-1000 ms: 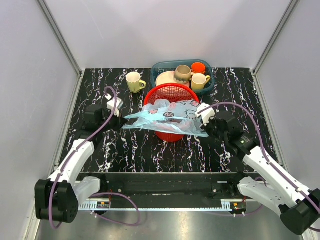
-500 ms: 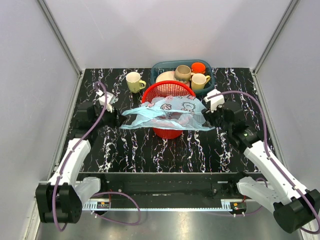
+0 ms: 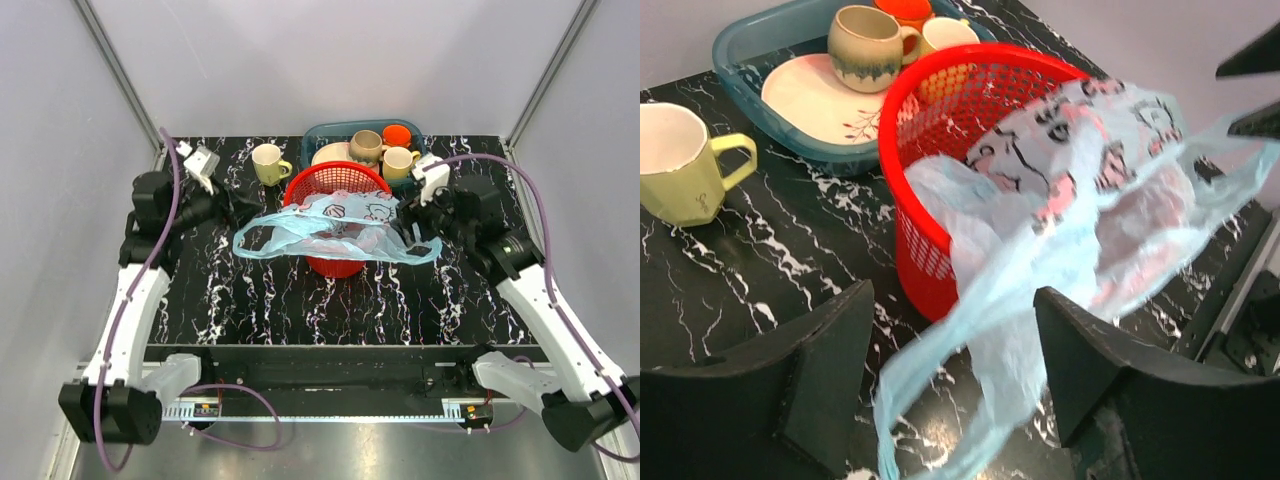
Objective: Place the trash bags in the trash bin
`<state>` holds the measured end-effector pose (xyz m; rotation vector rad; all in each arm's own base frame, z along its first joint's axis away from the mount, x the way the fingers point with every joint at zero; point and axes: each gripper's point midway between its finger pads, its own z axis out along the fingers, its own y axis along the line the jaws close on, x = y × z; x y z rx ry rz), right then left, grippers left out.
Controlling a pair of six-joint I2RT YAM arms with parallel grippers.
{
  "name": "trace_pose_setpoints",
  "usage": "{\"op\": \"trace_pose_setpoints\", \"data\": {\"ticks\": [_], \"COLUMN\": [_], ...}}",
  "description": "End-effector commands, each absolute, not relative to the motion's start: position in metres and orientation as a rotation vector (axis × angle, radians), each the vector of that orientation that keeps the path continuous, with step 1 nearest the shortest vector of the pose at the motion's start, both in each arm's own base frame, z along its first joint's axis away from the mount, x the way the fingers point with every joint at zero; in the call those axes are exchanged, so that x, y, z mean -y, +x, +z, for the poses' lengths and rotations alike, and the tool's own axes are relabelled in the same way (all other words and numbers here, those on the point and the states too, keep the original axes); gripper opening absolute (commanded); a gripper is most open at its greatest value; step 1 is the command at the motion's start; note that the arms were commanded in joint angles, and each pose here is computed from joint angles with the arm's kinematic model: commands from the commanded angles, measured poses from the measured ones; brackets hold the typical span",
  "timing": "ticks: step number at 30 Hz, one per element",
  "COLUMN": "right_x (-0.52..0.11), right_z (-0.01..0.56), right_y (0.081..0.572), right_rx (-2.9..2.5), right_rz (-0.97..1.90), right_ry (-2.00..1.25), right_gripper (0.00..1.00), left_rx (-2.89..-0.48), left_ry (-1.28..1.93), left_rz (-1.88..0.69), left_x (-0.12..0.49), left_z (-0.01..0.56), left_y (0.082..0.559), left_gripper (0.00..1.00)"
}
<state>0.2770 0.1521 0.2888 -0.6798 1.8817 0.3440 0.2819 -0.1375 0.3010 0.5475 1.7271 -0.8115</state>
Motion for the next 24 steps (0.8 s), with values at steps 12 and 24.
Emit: {"op": "trace_pose_setpoints", "data": {"ticks": [12, 24], "right_x": [-0.195, -0.210], "right_z": [0.297, 0.263], "right_y": [0.380, 0.441], "right_rx": [-1.991, -2.029], "right_rz": [0.438, 0.360], "right_ry": [-0.522, -0.633], "right_gripper": [0.72, 0.65], "left_rx": [-1.851, -1.964], "left_ry": [0.490, 0.484], "left_rz": [-0.728, -0.697], "left_x": [0.187, 0.195], "left_z": [0.310, 0.268], "left_y": [0.393, 0.422], "left_gripper": [0.61, 0.56]}}
